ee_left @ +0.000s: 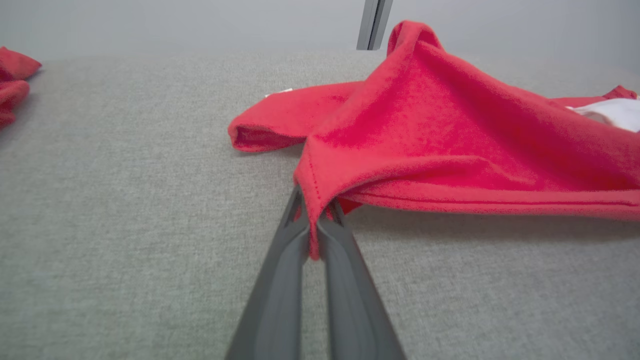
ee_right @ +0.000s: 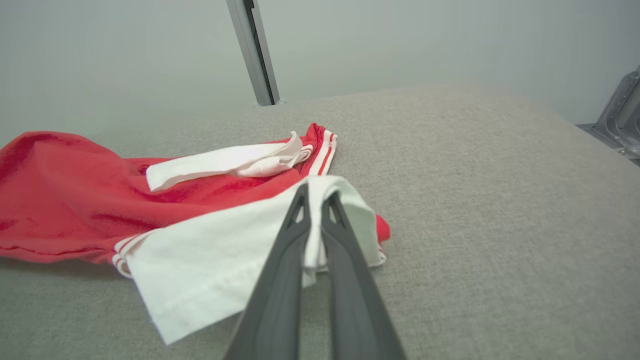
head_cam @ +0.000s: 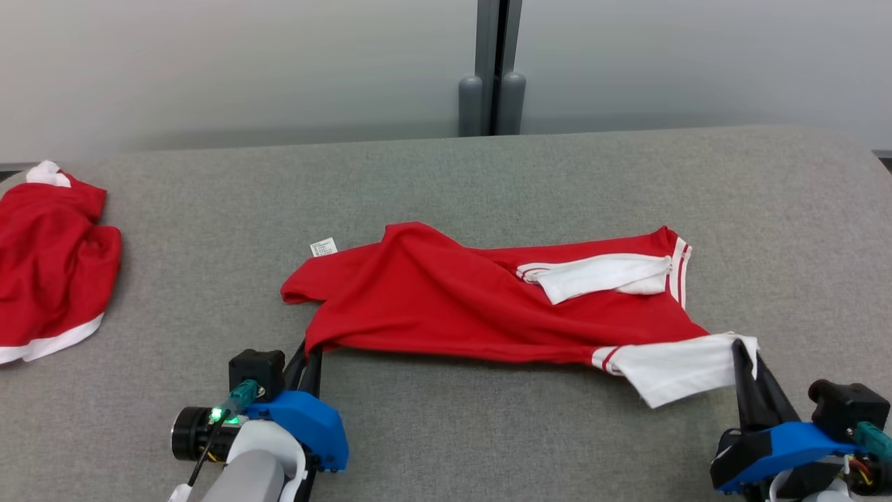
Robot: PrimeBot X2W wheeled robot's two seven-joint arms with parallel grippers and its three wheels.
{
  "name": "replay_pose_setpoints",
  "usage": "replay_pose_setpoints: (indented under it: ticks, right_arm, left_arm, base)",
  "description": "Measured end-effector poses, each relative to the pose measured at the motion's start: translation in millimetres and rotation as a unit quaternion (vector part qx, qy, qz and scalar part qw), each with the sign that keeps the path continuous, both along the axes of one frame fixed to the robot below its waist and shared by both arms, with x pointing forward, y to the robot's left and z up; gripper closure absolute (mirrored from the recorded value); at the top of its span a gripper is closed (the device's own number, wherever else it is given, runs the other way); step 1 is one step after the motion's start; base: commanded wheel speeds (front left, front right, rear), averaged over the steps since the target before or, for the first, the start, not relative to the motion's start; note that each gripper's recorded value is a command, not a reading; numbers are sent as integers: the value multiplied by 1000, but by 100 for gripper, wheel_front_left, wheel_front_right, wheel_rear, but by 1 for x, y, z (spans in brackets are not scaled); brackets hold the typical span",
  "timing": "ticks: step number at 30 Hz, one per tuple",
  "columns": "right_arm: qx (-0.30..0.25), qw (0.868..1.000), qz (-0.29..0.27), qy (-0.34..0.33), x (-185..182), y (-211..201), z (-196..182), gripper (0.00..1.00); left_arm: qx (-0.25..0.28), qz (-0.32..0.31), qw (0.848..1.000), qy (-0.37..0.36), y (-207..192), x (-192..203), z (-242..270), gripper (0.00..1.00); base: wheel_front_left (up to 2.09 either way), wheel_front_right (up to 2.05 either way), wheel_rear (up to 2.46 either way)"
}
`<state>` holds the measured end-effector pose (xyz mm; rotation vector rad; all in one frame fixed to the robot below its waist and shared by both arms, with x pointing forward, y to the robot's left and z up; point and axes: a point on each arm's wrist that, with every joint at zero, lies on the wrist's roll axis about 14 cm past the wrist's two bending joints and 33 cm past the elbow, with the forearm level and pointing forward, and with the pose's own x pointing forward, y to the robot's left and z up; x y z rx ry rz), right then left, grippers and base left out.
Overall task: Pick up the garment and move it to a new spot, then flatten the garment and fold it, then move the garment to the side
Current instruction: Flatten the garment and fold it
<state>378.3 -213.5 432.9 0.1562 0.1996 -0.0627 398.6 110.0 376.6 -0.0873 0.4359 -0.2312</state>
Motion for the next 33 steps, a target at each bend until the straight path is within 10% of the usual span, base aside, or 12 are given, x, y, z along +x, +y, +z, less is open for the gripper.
replay_pose_setpoints:
  ticks: [10,26,33]
  right_arm:
    - [-34,983,-15,-182,24,-13,116,100]
    - [-133,873,-53,-467,-69,-20,343,100]
    - [-170,859,-67,-478,-88,-27,364,100]
  left_arm:
    - [-4,-4,982,-191,9,30,112,100]
    - [50,-76,850,-519,-4,-28,388,100]
    - [92,-99,837,-530,-9,-40,420,100]
  base:
    - [0,0,0]
    - [0,0,0]
    - [0,0,0]
